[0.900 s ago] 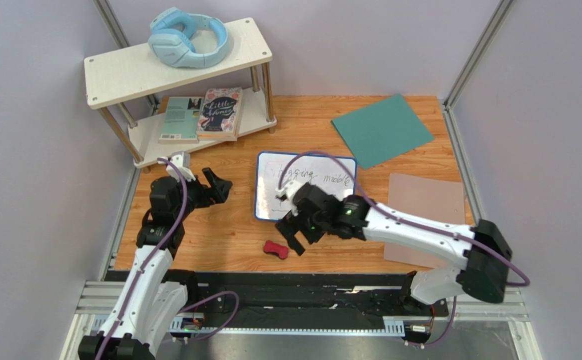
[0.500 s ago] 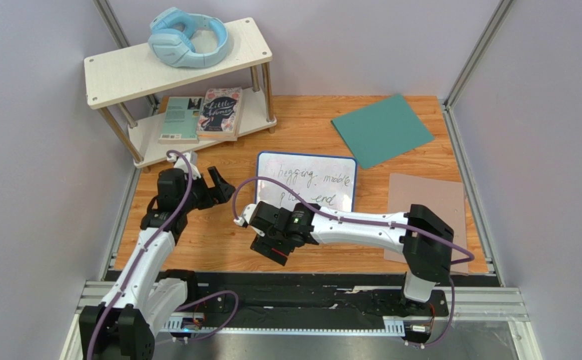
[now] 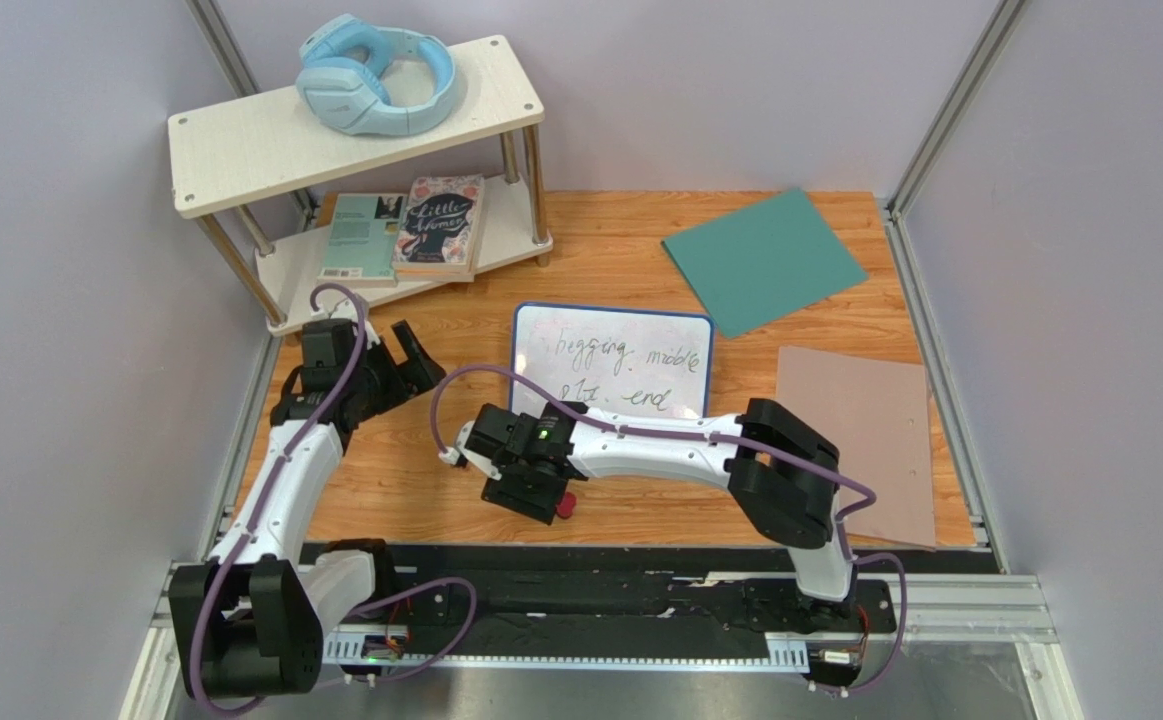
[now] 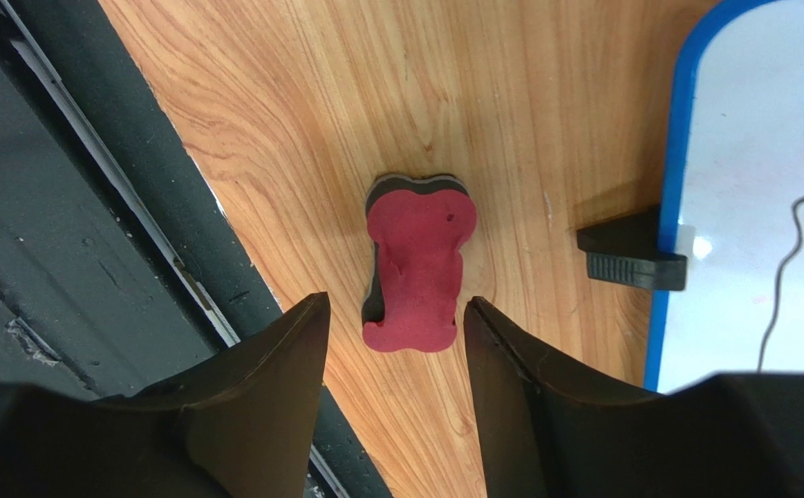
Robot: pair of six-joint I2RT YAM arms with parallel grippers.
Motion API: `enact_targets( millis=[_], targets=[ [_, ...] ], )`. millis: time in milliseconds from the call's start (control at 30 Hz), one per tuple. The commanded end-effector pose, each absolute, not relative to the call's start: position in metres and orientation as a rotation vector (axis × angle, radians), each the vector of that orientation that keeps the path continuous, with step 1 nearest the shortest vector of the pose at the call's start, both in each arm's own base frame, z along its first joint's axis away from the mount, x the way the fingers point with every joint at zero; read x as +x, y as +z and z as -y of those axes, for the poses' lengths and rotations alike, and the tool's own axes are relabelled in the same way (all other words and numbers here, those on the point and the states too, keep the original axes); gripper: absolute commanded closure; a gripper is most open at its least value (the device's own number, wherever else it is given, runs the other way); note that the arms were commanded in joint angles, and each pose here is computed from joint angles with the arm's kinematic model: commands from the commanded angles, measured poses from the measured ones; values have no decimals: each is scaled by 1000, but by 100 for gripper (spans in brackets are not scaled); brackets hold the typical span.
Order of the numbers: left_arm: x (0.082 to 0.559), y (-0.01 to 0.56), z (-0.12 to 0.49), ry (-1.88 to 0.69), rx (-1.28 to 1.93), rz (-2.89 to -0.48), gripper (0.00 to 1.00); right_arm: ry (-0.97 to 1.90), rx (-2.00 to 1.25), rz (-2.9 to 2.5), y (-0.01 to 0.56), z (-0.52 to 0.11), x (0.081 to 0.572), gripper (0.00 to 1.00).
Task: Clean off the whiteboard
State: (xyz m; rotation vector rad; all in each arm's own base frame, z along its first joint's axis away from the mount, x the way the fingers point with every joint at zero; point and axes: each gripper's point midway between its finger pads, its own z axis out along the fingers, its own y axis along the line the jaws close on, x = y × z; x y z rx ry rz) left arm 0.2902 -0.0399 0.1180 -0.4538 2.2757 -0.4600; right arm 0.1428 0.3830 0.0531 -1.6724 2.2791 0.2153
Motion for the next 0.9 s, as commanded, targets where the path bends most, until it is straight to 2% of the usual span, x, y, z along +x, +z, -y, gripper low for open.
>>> enact_targets(
  millis=[0, 300, 733, 767, 800, 867],
  targets=[
    [296, 128, 39, -494, -462, -2261, 1, 234, -1716, -2286, 55, -388, 146, 47],
    [299, 131, 38, -506, -458, -2240, 1, 260, -1763, -2378, 38, -388, 147, 53],
    [300, 130, 40, -542, -457, -2236, 1, 250, -1730, -2441, 31, -383, 155, 54],
    [299, 127, 41, -542, -459, -2242, 1, 248, -1733, -2445, 31, -383, 155, 56],
    [299, 128, 40, -540, -462, -2238, 1, 242, -1737, -2452, 28, -383, 155, 65],
    [299, 128, 40, -540, -465, -2239, 1, 233, -1743, -2461, 26, -383, 155, 74]
  ],
)
